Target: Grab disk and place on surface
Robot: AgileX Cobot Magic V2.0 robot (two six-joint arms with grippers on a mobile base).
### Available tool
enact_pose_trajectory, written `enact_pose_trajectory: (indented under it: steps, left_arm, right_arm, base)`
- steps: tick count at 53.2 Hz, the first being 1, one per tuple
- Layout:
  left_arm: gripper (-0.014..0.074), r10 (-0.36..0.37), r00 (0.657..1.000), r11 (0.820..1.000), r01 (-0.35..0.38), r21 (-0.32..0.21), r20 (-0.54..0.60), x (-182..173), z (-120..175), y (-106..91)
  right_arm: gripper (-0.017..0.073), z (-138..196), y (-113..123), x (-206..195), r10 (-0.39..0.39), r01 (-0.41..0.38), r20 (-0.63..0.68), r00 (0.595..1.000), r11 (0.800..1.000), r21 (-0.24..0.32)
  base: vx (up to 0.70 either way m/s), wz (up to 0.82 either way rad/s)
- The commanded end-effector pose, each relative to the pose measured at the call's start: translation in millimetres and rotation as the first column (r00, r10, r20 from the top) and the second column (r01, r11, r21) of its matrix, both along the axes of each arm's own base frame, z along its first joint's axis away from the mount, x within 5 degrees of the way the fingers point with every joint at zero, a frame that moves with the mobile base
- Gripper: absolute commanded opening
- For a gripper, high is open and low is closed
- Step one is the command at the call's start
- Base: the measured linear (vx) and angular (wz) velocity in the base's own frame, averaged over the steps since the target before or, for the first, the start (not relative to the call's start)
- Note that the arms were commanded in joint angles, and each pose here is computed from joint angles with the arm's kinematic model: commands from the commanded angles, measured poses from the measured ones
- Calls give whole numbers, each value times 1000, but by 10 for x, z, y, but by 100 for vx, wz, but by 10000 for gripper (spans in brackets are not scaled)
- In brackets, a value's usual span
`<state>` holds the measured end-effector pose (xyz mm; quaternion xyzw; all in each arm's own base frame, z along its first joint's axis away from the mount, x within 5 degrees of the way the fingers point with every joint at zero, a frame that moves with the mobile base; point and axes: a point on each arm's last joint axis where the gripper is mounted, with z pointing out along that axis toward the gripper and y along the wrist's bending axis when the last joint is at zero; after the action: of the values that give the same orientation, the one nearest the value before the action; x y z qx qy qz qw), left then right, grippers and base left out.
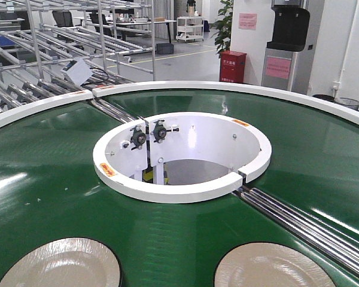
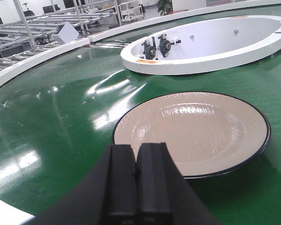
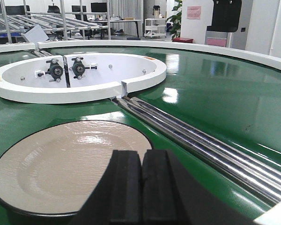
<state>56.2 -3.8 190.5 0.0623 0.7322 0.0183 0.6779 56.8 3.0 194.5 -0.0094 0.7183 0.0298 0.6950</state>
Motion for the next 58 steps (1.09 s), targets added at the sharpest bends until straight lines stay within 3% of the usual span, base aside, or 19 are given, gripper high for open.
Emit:
enact_pose_trajectory:
  steps: [1,35,44,49,53,58]
  left_arm:
    - [-5,10,997,1000,-9,-17,77,0,37,8]
    - [-5,10,997,1000,-9,-17,77,0,37,8]
    - [-5,21,984,1000,-17,-22,176,-5,130,17]
    - [-5,45,946,997,-24,-69,320,-31,289,36]
    - [-5,86,890,983,-3,-184,448,-85,482,68]
    - [-5,107,849,975,13,-223,518,-145,675,85]
  right_arm:
    - [-9,14,2,-2,1,0,71,997,1000,-12]
    - [-9,13,2,-2,1,0,70,998,1000,-12]
    - [-9,60,5,-5,4,-3,122,993,1000,-7]
    - [-9,179,11,-24,11,-11,249,969,1000,-4]
    - [-9,335,15,-63,16,-19,369,929,1000,6]
    - [-9,601,5,-129,6,-24,431,902,999,34]
  base:
    - [0,0]
    - [0,0]
    - [0,0]
    - [0,0]
    - [0,0]
    - [0,0]
